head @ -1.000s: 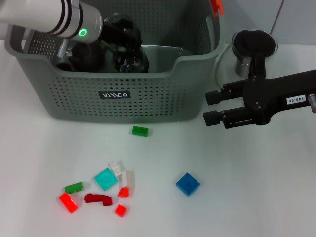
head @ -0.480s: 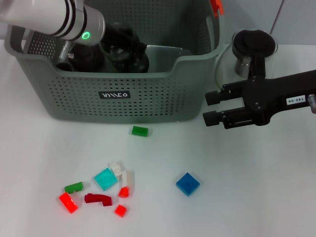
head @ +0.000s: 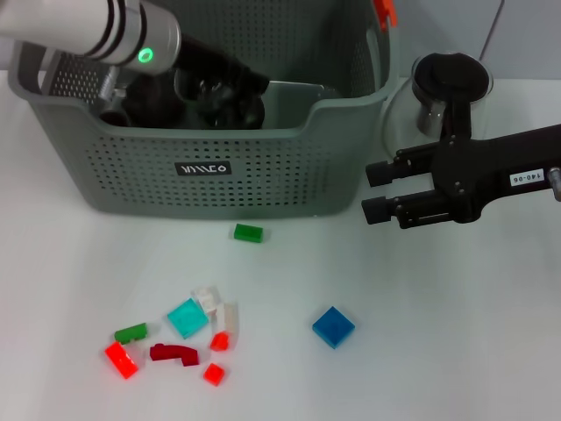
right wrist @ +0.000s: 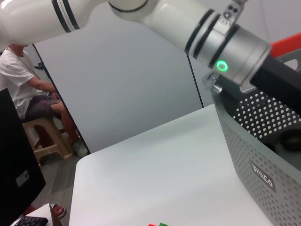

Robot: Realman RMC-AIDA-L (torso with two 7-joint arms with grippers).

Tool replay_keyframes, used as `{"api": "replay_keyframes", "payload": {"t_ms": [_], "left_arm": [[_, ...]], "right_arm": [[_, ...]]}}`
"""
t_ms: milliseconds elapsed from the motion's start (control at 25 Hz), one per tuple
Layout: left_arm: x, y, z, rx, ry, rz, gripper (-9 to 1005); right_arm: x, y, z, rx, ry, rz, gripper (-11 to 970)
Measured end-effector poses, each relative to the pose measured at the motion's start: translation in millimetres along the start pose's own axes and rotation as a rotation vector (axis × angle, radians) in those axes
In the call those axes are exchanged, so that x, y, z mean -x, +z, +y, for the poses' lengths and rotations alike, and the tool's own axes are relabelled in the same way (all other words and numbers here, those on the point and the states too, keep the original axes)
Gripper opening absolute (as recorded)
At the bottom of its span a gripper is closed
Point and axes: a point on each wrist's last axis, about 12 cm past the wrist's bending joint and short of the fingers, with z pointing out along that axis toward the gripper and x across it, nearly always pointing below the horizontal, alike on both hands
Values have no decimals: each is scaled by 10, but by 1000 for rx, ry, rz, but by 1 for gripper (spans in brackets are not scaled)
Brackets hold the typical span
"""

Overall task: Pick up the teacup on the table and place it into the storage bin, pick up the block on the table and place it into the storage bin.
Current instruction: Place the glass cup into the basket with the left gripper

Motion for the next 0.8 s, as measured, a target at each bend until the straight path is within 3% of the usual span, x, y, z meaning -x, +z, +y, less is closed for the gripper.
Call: {"api": "replay_keyframes", "payload": {"t_ms": [40, 240, 480, 680, 800], "left_arm": [[30, -40, 5, 0, 0, -9, 537], [130, -238, 3, -12, 7, -26, 742], [179, -401, 56, 0, 16, -24, 861], [171, -444, 77, 7, 25, -7, 859], [189, -579, 69, -1, 30, -22, 858]], "right_arm": [[-1, -3, -1, -1, 0, 0, 668], [-1, -12, -3, -3, -2, -2, 668], [3, -22, -6, -6, -6, -5, 667], [4, -24, -7, -7, -7, -6, 667], [6, -25, -7, -7, -7, -7, 668]]}}
